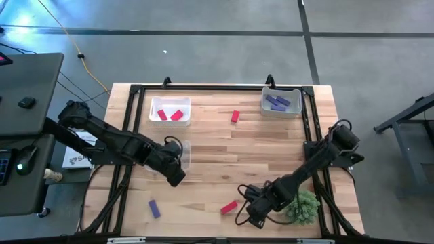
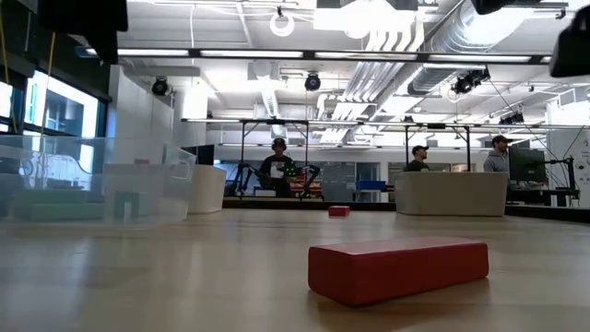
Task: Sort & place blocks by color
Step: Put the light blue block into the transparent bin
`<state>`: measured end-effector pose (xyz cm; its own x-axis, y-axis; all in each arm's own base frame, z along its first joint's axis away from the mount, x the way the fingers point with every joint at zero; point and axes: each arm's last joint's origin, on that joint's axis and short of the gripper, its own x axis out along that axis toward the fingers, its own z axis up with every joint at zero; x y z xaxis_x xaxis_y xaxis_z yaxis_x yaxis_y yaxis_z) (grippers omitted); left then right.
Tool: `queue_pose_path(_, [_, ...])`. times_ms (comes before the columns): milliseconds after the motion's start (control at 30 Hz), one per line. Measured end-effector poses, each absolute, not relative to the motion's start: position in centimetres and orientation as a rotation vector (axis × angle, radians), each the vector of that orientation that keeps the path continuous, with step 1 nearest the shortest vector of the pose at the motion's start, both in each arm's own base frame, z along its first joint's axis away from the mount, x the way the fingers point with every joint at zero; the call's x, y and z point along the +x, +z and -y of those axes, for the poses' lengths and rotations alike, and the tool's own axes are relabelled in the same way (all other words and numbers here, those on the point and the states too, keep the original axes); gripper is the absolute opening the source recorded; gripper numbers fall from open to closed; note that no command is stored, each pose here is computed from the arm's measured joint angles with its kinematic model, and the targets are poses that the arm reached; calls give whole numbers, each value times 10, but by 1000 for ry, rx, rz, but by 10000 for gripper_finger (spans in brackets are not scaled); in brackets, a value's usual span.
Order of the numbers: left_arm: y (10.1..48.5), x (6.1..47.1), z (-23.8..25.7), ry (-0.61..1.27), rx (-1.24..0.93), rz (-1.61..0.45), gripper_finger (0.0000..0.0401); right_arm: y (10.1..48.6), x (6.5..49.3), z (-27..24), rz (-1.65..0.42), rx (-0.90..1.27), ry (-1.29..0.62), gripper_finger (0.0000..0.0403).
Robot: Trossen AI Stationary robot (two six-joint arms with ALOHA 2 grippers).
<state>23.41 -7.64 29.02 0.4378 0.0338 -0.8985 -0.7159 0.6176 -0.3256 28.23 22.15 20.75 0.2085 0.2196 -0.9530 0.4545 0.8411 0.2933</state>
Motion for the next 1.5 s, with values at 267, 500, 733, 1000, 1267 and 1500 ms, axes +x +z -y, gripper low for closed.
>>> queue_pose_path(267, [290,231,85,530,-787,-1012,86,187,287,-229,-1409,593,-202,234])
queue_pose_path(500, [290,231,86,538,-784,-1003,86,171,285,-241,-1432,573,-203,234])
queue_pose_path(733, [290,231,86,545,-783,-996,86,162,281,-247,-1412,532,-238,233])
queue_pose_path(1000, [290,231,86,550,-788,-992,86,152,283,-249,-1418,492,-244,200])
queue_pose_path(1267, [290,231,86,549,-787,-993,86,143,284,-250,-1457,489,-249,159])
queue_pose_path(1500, [290,231,86,544,-778,-995,86,146,285,-251,-1456,495,-235,109])
